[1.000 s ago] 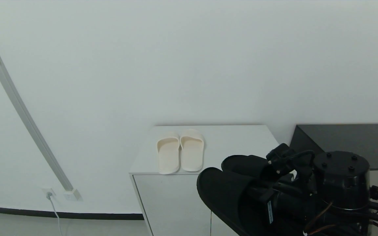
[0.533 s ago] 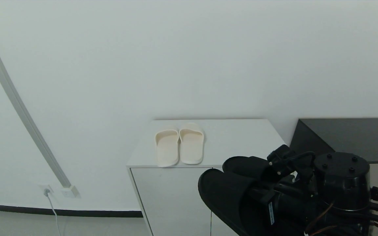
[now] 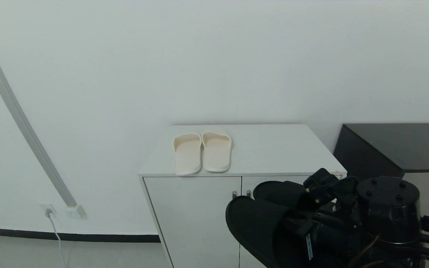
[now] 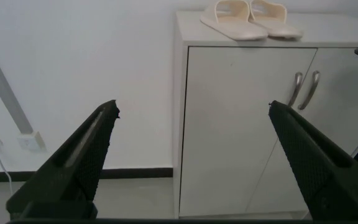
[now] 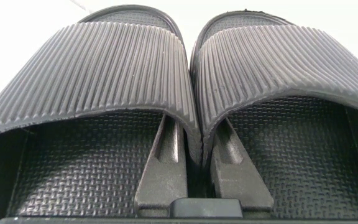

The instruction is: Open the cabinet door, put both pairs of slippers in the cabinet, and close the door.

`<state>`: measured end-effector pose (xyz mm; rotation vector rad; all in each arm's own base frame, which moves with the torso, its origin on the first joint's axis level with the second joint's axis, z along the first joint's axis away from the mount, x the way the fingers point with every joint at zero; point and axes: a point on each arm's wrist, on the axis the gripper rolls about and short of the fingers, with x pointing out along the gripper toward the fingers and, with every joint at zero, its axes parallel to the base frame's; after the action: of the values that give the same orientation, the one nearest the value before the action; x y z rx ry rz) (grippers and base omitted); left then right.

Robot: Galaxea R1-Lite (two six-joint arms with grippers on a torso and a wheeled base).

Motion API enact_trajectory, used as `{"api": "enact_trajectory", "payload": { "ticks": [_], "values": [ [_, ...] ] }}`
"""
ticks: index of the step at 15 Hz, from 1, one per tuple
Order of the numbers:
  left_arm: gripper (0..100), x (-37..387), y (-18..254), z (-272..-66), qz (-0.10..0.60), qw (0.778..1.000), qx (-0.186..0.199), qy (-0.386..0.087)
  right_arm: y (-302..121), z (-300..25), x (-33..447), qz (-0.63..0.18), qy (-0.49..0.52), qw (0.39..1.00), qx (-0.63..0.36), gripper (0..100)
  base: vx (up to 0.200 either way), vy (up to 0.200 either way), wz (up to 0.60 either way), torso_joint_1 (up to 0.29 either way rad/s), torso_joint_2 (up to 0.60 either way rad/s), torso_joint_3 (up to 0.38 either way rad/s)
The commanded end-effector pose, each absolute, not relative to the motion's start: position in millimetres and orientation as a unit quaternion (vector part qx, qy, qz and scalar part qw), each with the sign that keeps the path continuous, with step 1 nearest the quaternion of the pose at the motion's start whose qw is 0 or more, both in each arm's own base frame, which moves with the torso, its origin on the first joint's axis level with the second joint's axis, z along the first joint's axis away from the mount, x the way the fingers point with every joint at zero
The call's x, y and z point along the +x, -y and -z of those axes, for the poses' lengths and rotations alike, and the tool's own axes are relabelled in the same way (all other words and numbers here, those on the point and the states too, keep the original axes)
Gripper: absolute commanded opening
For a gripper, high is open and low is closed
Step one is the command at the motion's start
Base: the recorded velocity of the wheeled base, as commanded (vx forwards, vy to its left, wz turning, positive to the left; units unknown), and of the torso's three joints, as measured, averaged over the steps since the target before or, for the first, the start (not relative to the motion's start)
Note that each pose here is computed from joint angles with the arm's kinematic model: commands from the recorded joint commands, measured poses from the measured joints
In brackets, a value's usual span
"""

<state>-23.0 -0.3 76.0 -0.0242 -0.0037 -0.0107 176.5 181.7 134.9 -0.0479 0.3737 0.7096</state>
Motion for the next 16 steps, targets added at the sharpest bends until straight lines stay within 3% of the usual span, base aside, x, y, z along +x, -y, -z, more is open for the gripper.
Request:
{"api": "enact_trajectory", "payload": {
  "ticks": [1, 14, 16],
  "values": [
    [100, -22.9, 0.3, -76.1, 0.005, 1.000, -0.012, 0.001, -181.8, -134.8, 176.2, -0.346, -0.182, 0.920, -0.023, 0, 0.000, 0.000, 0.00, -0.242, 0.56, 0.305],
    [100, -22.9, 0.3, -76.1, 0.006, 1.000, -0.011, 0.001, -181.6, -130.0, 176.2, -0.343, -0.190, 0.919, -0.028, 0, 0.000, 0.000, 0.00, -0.196, 0.52, 0.321],
    [100, -22.9, 0.4, -75.9, 0.007, 1.000, 0.005, 0.001, -181.7, -129.6, 175.7, -0.345, -0.190, 0.919, -0.031, 0, 0.000, 0.000, 0.00, -0.144, 0.48, 0.330]
  ]
}}
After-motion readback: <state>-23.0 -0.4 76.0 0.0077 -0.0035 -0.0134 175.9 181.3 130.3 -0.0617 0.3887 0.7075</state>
